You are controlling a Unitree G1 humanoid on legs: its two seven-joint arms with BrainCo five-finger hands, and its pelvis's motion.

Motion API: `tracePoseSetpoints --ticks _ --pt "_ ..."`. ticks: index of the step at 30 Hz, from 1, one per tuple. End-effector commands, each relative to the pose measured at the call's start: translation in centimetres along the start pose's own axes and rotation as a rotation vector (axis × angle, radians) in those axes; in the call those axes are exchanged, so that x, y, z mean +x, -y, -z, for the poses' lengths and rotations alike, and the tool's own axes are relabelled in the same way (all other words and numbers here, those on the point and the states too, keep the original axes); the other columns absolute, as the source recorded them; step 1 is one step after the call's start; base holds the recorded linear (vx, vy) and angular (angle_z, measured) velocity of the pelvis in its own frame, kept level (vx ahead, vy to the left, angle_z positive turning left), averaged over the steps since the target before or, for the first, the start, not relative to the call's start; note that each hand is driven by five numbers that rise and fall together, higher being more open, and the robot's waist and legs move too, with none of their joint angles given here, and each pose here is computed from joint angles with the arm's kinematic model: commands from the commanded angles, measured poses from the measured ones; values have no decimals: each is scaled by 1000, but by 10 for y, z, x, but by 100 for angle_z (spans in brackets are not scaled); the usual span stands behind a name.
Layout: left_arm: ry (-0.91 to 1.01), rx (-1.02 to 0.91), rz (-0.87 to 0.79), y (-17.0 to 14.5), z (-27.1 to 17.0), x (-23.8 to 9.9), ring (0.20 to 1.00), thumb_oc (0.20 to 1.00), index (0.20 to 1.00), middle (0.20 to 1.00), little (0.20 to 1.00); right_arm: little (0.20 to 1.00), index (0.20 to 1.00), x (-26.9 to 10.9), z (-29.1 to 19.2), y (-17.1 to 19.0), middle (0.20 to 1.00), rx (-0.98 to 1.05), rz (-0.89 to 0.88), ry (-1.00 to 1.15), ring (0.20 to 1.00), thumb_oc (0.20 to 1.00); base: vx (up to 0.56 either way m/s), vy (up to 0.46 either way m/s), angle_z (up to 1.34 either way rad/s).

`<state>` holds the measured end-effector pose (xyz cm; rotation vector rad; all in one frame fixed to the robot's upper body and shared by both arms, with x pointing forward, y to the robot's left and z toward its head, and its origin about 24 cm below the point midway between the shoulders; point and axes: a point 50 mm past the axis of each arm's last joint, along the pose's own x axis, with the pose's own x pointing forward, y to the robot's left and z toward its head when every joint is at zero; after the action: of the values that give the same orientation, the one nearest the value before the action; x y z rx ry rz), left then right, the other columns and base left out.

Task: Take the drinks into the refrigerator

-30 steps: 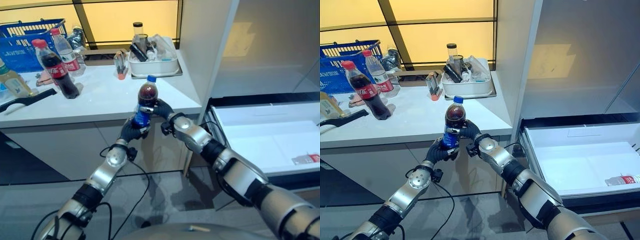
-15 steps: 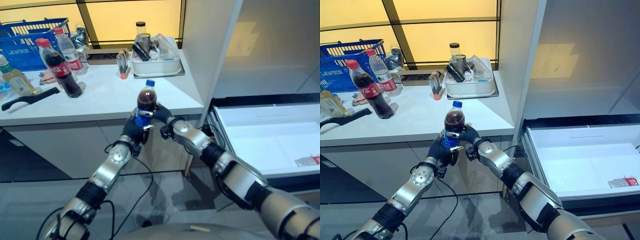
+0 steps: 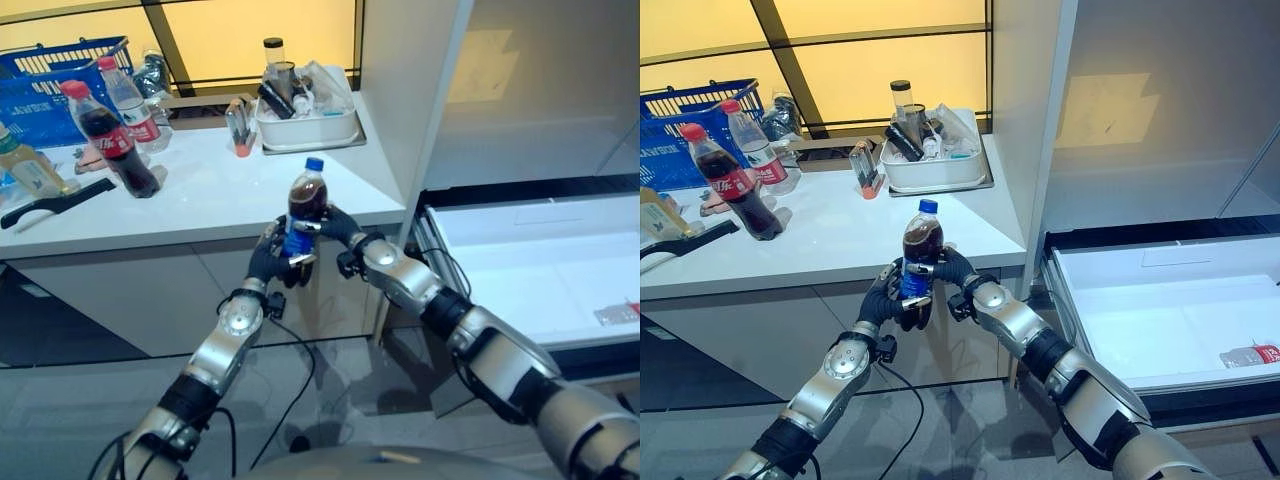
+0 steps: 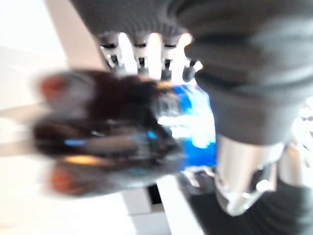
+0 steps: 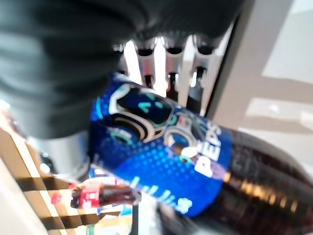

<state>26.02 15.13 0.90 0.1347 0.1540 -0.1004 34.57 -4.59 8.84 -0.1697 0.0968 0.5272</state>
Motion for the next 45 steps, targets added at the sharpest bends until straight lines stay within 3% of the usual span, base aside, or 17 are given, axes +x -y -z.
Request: tracePoseSetpoints --ticks 1,10,18,27,38,45 --pt "59 4 7 -9 -12 5 1000 1000 1000 1000 1000 200 200 1 -90 9 200 53 25 391 200 200 0 0 0" --pt "98 -41 7 -27 -16 -18 1000 1000 1000 1000 1000 200 200 -34 -108 56 200 -27 129 522 200 200 0 0 0" --pt "201 -62 0 -38 -36 -30 1000 1000 1000 1000 1000 200 200 -84 -122 95 200 -80 263 678 200 200 0 0 0" --pt "170 -73 -29 -44 -28 -37 1000 1000 1000 1000 1000 200 200 -147 -118 138 200 -76 445 770 200 200 0 0 0" --pt "95 -104 -30 -44 -11 -41 1000 1000 1000 1000 1000 200 200 -199 -118 174 200 -74 666 843 200 200 4 -5 -7" --pt "97 -103 -47 -51 -11 -46 1000 1000 1000 1000 1000 200 200 -230 -107 210 200 -183 892 727 200 200 0 0 0"
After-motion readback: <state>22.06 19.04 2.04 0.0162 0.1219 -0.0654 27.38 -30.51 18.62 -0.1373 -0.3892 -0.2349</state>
